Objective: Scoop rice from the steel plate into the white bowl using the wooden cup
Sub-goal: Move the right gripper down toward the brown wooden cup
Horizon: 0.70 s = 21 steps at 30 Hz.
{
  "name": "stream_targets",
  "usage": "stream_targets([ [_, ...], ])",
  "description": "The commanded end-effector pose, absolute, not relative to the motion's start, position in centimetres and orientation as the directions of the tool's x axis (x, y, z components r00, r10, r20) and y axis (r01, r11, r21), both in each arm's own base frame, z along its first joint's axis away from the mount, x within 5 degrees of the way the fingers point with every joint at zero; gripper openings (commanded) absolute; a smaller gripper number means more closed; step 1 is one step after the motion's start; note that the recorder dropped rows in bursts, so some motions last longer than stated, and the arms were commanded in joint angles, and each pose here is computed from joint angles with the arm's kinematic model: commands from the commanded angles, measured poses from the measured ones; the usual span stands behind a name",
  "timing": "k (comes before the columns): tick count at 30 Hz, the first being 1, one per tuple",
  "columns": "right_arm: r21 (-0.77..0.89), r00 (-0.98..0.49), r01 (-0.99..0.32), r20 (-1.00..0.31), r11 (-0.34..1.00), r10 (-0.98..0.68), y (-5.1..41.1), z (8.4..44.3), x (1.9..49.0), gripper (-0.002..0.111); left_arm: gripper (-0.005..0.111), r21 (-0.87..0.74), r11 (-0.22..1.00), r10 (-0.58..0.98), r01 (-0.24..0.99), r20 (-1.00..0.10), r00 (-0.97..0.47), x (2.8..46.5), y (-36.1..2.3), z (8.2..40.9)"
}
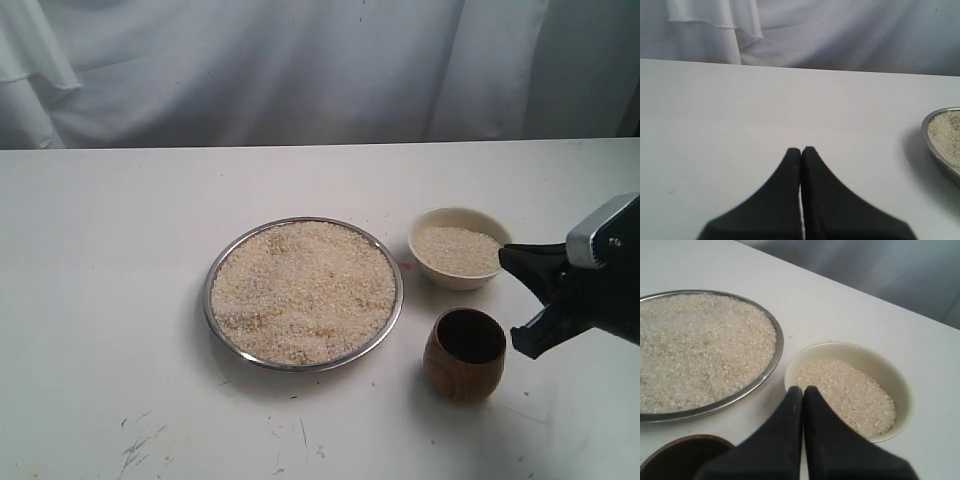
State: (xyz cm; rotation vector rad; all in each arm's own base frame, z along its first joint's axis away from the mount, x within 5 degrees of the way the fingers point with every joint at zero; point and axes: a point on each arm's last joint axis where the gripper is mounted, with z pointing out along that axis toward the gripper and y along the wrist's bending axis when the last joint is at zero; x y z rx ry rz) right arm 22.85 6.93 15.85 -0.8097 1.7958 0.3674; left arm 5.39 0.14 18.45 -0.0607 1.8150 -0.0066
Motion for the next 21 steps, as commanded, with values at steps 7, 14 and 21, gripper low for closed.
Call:
stream_targets([
  [7,-0.100,-0.186,-0.674,-0.936,0.732,-0.299,6.0,15.0,23.4,0.000,0.000,-0.037,0.999,-0.044,-0.035,-0.973,-0.228,5.4,0.1,18.4],
  [14,-0.090,-0.203,-0.675,-0.932,0.732,-0.301,5.8,14.6,22.9,0.000,0.000,-0.037,0.999,-0.044,-0.035,-0.973,-0.228,5.4,0.1,18.4],
  [21,-0.087,-0.215,-0.690,-0.923,0.718,-0.319,5.9,14.1,22.0,0.000,0.000,-0.037,0.999,-0.044,-0.035,-0.973,-0.228,5.4,0.1,18.4],
])
